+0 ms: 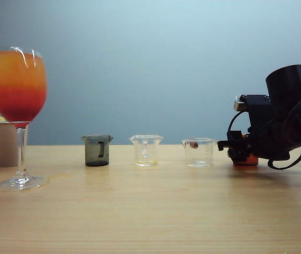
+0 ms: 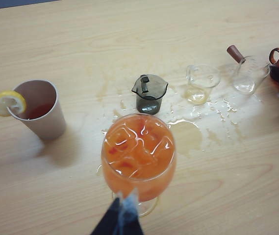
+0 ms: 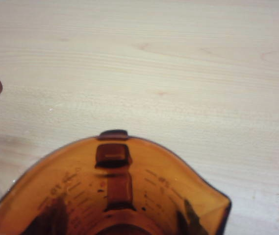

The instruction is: Pick up the fourth measuring cup from the left, pour the grenadine inside into the goblet, and finally put the measuring cup back in its original place.

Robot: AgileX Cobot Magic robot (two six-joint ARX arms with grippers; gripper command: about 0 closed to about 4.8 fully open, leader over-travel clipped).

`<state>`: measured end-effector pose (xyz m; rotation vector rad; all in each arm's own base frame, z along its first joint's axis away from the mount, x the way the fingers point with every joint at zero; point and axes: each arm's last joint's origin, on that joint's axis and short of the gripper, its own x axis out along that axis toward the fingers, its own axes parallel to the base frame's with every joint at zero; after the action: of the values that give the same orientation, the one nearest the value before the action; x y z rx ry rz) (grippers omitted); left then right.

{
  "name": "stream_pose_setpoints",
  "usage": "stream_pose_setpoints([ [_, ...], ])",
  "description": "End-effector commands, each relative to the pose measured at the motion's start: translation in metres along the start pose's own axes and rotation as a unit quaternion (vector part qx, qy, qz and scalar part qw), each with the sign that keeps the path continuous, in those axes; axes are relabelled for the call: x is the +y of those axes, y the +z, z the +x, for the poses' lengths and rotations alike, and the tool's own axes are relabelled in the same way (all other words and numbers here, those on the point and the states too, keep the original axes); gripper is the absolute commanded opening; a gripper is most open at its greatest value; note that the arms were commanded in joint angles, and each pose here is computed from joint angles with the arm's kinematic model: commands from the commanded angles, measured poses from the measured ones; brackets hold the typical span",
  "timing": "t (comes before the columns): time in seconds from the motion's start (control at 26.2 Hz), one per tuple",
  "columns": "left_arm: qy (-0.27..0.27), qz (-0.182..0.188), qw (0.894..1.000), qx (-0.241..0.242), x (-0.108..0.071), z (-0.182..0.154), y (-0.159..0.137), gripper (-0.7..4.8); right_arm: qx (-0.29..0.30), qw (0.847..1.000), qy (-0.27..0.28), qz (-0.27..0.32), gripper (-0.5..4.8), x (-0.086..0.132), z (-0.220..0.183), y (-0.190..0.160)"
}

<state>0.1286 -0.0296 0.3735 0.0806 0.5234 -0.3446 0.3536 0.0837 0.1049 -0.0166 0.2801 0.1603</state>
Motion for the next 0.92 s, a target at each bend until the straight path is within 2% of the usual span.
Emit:
stream_pose_setpoints([
  [0.04, -0.002, 0.003, 1.0, -0.007, 0.0, -0.002, 0.001, -0.04, -0.011, 1.0, 0.009, 0.018, 2.61, 0.001, 0.001, 0.003],
  [0.11, -0.002, 0.003, 1.0, -0.006, 0.0, -0.002, 0.002, -0.04, -0.012, 1.0, 0.009, 0.027, 3.07, 0.001, 0.001, 0.004],
  [0.19, -0.002, 0.003, 1.0, -0.006, 0.0, -0.002, 0.002, -0.04, -0.012, 1.0, 0.009, 0.027, 3.17, 0.001, 0.001, 0.004],
  [0.31, -0.002, 0.003, 1.0, -0.007, 0.0, -0.002, 0.001, -0.04, -0.013, 0.999, 0.01, 0.027, 4.08, 0.001, 0.0, 0.004],
  [0.38, -0.002, 0.003, 1.0, -0.006, 0.0, -0.002, 0.002, -0.04, -0.013, 0.999, 0.015, 0.027, 4.36, 0.001, 0.0, 0.004],
  [0.61, -0.002, 0.003, 1.0, -0.007, 0.0, -0.002, 0.002, -0.04, -0.011, 0.999, 0.028, 0.028, 4.36, 0.002, -0.004, 0.004],
  [0.92, -0.002, 0.003, 1.0, -0.006, 0.0, -0.002, 0.002, -0.04, -0.019, 0.999, 0.041, 0.028, 4.25, 0.0, -0.046, 0.014],
])
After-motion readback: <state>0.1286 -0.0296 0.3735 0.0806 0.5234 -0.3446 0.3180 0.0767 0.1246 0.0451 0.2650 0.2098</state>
